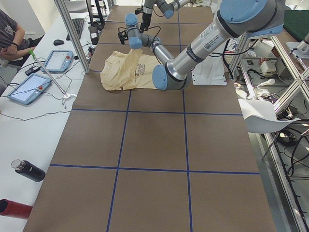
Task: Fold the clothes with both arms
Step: 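Fold the sleeve across with the left gripper while the right moves to the hem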
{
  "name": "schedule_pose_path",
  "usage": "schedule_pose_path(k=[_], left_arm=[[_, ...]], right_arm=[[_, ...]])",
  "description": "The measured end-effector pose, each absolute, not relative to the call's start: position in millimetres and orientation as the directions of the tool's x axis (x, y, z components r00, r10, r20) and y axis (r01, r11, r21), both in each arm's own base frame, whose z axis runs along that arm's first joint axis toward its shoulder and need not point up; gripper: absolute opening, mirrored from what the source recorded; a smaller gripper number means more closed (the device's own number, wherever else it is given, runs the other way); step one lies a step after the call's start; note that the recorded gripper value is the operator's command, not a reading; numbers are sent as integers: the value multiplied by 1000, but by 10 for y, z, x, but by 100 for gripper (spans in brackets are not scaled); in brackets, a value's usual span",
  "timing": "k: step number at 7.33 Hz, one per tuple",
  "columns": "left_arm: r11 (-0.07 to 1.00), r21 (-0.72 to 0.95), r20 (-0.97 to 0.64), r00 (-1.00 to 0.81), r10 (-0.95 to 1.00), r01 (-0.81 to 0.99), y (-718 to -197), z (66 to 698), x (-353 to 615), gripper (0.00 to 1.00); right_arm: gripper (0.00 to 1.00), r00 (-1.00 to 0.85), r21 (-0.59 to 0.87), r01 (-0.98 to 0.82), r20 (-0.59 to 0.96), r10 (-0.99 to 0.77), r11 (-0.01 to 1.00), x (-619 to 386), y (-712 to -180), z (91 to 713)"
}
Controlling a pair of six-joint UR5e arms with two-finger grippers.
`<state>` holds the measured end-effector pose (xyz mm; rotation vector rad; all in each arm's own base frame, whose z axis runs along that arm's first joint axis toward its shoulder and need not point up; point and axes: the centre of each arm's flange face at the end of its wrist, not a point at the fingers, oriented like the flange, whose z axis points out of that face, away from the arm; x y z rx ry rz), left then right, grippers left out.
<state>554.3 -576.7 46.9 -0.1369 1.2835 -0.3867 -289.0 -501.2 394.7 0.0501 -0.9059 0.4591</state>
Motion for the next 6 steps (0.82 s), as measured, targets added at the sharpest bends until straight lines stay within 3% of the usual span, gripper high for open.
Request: schedule_pose_path(k=[3,4,5,6], left_arm=[[926,-259,-933,177,-313,274,-5610,347,6132,0],[921,-248,-940,156,-304,299,-5618,379,6252,21],[917,-244,-943,142,-300,316,-5628,397,6330,65],[910,-254,-944,122,-308,326,-5636,390,6354,86]], right_arm=[[100,533,-143,-415,762,367,899,-2872,-5018,4037],[100,536,-139,-419,760,368,897,-2875,-5023,4050],[100,538,-138,-421,757,370,896,-2881,-5025,4067],[100,537,-140,-424,757,373,895,-2872,-5016,4071]])
